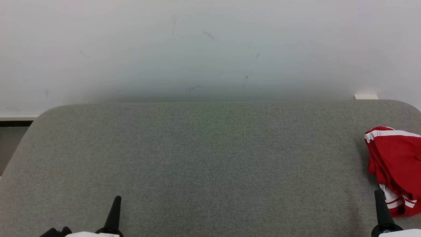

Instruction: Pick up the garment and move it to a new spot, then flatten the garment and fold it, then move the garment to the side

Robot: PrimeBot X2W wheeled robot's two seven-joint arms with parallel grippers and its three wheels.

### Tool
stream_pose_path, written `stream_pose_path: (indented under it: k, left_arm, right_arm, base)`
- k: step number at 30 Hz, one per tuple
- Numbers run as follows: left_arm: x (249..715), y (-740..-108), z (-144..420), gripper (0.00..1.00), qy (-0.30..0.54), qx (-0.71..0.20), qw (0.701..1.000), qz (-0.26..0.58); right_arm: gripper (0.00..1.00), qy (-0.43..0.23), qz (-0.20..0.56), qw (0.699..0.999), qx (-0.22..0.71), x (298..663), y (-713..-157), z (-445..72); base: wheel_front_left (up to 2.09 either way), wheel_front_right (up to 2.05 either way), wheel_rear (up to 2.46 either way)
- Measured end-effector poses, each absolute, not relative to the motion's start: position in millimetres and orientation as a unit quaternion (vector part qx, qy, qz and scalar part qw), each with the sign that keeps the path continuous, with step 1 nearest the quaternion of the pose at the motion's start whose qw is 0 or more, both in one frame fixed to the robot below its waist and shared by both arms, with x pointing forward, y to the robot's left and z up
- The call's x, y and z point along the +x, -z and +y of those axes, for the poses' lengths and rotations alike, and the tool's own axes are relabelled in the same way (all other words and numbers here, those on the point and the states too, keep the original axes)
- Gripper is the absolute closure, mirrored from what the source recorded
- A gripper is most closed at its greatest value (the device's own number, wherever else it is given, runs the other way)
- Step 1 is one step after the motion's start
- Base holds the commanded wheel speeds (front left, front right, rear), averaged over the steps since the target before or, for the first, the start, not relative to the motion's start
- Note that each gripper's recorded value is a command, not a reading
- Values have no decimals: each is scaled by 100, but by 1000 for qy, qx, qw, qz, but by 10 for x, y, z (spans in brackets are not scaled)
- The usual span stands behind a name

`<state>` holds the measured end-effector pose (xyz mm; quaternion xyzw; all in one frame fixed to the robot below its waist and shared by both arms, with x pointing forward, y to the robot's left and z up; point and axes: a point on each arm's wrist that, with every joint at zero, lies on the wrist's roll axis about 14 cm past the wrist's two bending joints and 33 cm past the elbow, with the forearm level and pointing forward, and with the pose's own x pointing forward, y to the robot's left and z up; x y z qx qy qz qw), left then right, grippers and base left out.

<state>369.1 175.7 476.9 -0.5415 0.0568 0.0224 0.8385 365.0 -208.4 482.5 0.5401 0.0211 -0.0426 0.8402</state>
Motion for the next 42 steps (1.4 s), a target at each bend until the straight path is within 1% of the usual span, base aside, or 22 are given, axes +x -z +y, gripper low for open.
stream_pose_path:
  k: [23,42]
  left_arm:
    - [3789,-4903,1862,100,-17,-629,776,34]
    - [3866,-5027,1942,100,-6,-683,730,13]
  right_arm:
    - [100,25,11,781,624,3775,-4944,-2046]
    - [100,10,6,733,681,3850,-5014,-2013]
  base:
    - [0,0,0]
    - [0,0,0]
